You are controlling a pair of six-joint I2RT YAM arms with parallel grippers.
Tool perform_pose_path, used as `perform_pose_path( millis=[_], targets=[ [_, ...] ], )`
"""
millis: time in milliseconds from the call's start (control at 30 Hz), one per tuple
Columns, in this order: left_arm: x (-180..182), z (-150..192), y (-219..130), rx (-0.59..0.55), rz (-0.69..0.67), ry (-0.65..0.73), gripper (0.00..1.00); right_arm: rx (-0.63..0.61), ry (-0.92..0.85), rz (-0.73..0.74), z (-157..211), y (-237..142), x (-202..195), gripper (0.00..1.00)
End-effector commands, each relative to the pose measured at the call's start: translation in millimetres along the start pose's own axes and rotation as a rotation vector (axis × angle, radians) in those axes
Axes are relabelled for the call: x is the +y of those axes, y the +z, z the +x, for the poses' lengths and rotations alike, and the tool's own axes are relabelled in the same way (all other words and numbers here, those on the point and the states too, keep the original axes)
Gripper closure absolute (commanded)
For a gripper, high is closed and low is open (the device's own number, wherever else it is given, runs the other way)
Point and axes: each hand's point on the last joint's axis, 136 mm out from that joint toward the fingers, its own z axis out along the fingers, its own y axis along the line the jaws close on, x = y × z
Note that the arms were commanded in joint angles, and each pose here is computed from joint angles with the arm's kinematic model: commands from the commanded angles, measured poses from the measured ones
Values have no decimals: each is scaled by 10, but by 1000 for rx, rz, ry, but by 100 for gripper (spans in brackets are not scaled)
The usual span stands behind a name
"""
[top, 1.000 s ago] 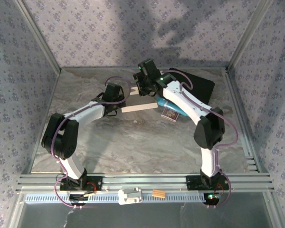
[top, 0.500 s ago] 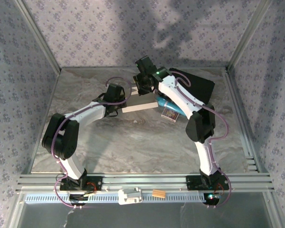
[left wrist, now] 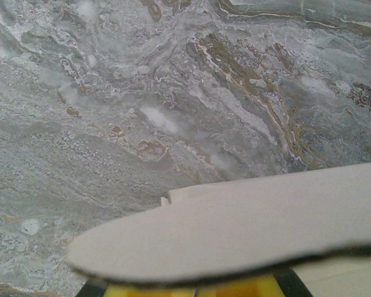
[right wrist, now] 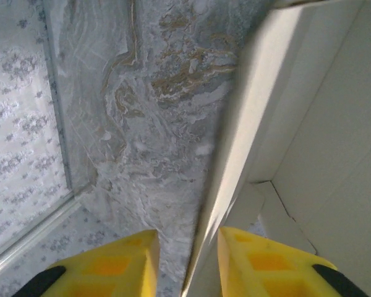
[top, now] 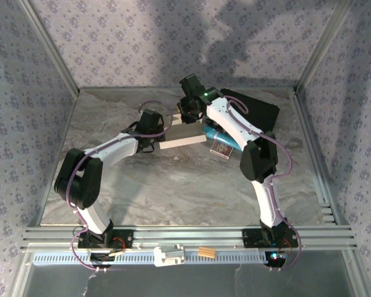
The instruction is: Fold the paper box
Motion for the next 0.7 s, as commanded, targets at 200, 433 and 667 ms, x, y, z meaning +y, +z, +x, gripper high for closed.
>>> perform_pose_path(
  millis=[200, 433, 667],
  targets=[
    [45, 106, -123, 10, -32, 43, 100, 68, 9, 28, 68, 123, -200, 86],
    [24, 136, -321, 6, -31, 35, 69, 71, -12, 59, 87, 10, -427, 100],
    [91, 571, -1114, 85, 51, -130, 54, 93, -53, 99, 160, -53, -923, 100]
  ],
)
